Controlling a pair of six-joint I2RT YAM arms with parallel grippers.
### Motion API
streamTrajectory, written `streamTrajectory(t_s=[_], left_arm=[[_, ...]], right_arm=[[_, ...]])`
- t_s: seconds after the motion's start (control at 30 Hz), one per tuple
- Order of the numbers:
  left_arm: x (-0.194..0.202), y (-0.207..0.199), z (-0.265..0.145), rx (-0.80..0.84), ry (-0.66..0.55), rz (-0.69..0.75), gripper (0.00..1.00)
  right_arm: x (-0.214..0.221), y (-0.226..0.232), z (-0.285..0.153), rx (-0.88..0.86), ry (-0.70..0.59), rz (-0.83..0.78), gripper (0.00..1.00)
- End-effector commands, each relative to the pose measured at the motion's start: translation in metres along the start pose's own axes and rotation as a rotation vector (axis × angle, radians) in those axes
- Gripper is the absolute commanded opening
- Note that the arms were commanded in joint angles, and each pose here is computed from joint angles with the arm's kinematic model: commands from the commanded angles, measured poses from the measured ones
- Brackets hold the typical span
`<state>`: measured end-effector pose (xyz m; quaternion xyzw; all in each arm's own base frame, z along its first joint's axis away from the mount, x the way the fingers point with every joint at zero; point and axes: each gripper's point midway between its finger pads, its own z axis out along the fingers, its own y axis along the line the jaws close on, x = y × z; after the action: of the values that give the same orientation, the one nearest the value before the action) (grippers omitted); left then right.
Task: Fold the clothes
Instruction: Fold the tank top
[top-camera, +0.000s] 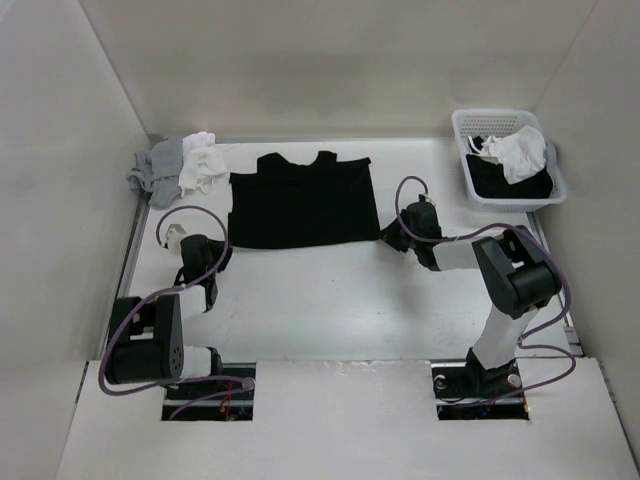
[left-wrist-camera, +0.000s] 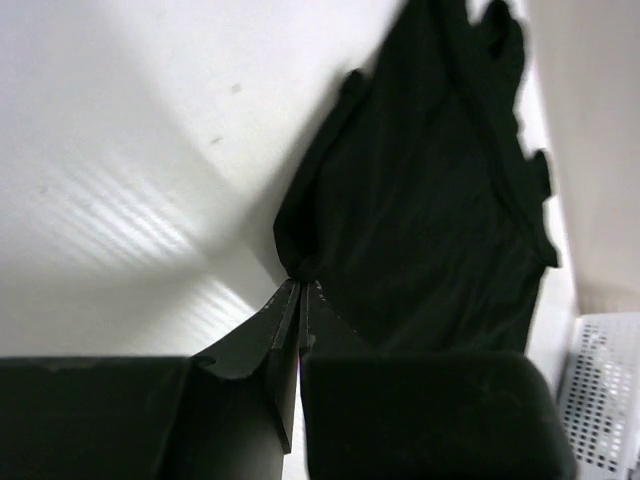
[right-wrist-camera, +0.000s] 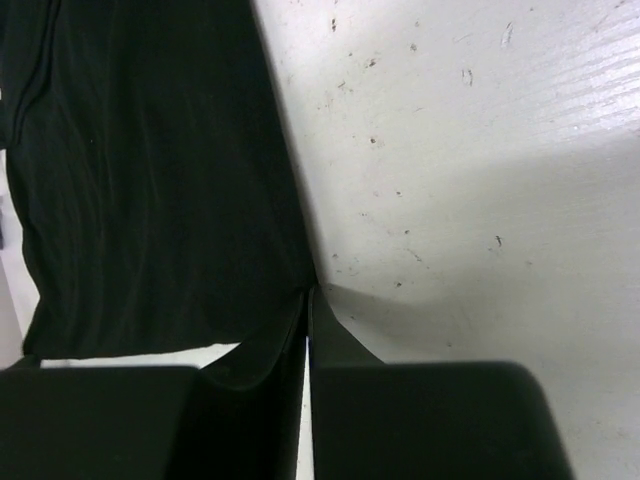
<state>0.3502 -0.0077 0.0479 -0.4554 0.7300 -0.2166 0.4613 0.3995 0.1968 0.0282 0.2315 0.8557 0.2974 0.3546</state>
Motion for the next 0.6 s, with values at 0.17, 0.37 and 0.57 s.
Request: streamTrajectory(t_s=[0.17, 0.37, 0.57], left_arm=[[-0.027, -0.063, -0.038, 0.200, -0.054, -0.009, 0.00], [-0.068, -0.124, -0.117, 0.365, -0.152, 0.062, 0.00], [-0.109, -0.187, -0.243, 0.579, -0.293, 0.126, 0.00]], right_arm=[[-0.042, 0.052, -0.057, -0.180, -0.171, -0.042, 0.01], [-0.061, 0.082, -0.169, -0.242, -0.320, -0.174, 0.02], [-0.069, 0.117, -0.308, -0.345, -0.464, -0.263, 0.02]])
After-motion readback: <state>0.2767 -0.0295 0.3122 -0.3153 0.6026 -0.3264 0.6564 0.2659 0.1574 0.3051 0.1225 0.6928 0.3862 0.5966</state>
